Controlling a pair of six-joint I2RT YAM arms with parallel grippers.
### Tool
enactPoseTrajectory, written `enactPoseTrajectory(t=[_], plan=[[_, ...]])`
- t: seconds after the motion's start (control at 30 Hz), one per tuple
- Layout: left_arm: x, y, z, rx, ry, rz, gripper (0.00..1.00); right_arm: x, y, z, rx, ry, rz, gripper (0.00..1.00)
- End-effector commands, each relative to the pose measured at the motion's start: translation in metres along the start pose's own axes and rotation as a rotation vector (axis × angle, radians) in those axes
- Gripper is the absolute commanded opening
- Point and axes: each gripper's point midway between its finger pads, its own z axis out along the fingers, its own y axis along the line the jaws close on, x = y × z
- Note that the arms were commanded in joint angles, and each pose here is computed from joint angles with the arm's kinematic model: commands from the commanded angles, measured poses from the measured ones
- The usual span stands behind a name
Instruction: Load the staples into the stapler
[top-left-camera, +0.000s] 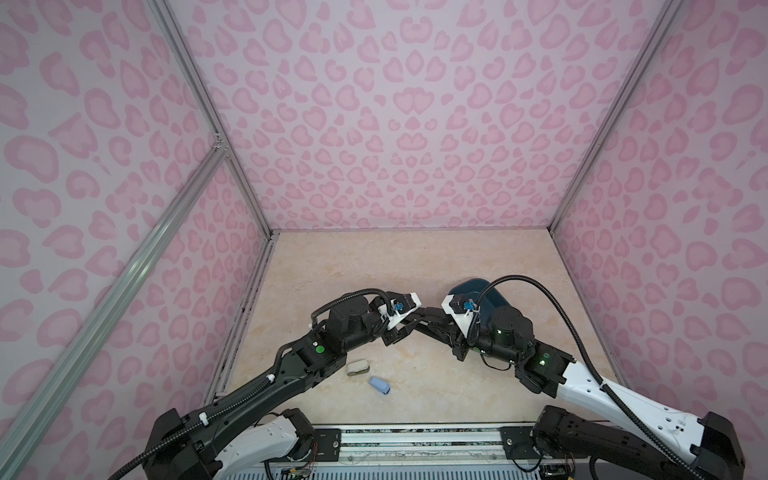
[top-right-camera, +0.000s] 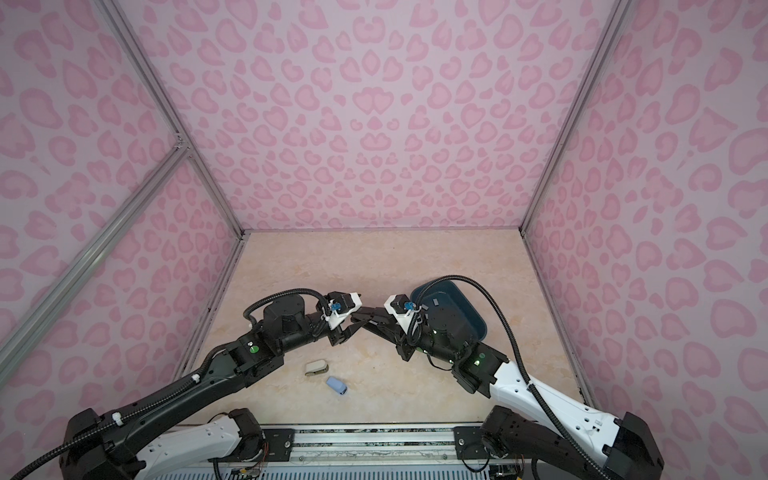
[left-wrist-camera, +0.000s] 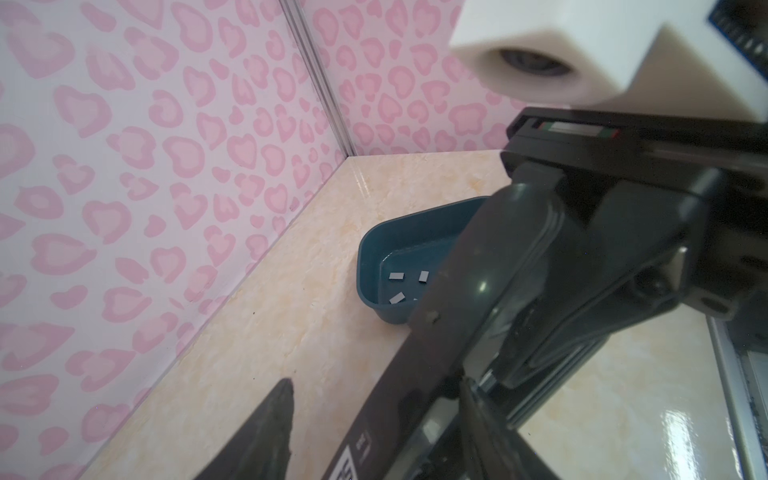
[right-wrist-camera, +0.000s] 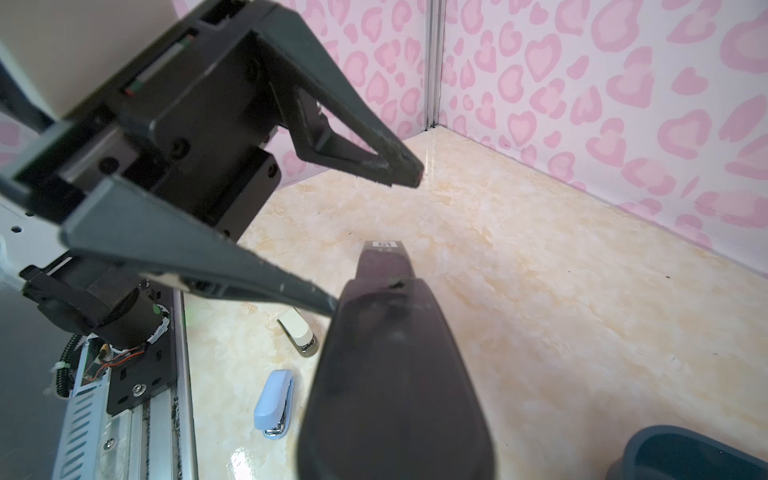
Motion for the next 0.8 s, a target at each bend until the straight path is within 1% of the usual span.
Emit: enactPoseTrajectory(t=[0.0,0.1,0.2,0.3,0.4,0.47,0.57,0.67,0.77], plan=[[-0.013,0.007,0.005,-0.035,-0.028,0.041,0.65,-0.025,0.005,0.001,-0.022,-0.088,-0.024,0.0],[-0.014,0.003,0.009,-0.027,-0.033,0.053,0.65,-0.026,0.005,0.003,-0.023,-0.087,-0.024,0.0],[-0.013,0.012,0.014,-0.069,-0.02,0.051,0.63,-0.027,0.007,0.004,-0.034,-0.087,-0.025,0.0],[-0.013,0.02,0.02,-0.105,0.001,0.047,0.59,-0.026,0.009,0.006,-0.047,-0.086,-0.023,0.0],[-0.015,0.031,0.019,-0.159,0.001,0.033,0.52,-0.023,0.009,0.008,-0.043,-0.076,-0.018,0.0],[-0.027,0.039,0.015,-0.177,-0.046,0.022,0.49,-0.018,0.006,0.009,-0.029,-0.063,-0.017,0.0],[-0.031,0.056,0.011,-0.214,-0.054,-0.025,0.45,-0.017,0.008,0.009,-0.036,-0.054,-0.016,0.0],[-0.03,0.077,0.004,-0.258,-0.057,-0.075,0.45,-0.014,0.006,0.009,-0.026,-0.053,-0.016,0.0],[-0.027,0.097,-0.006,-0.262,-0.074,-0.134,0.46,-0.008,0.001,0.01,0.005,-0.041,-0.016,0.0]])
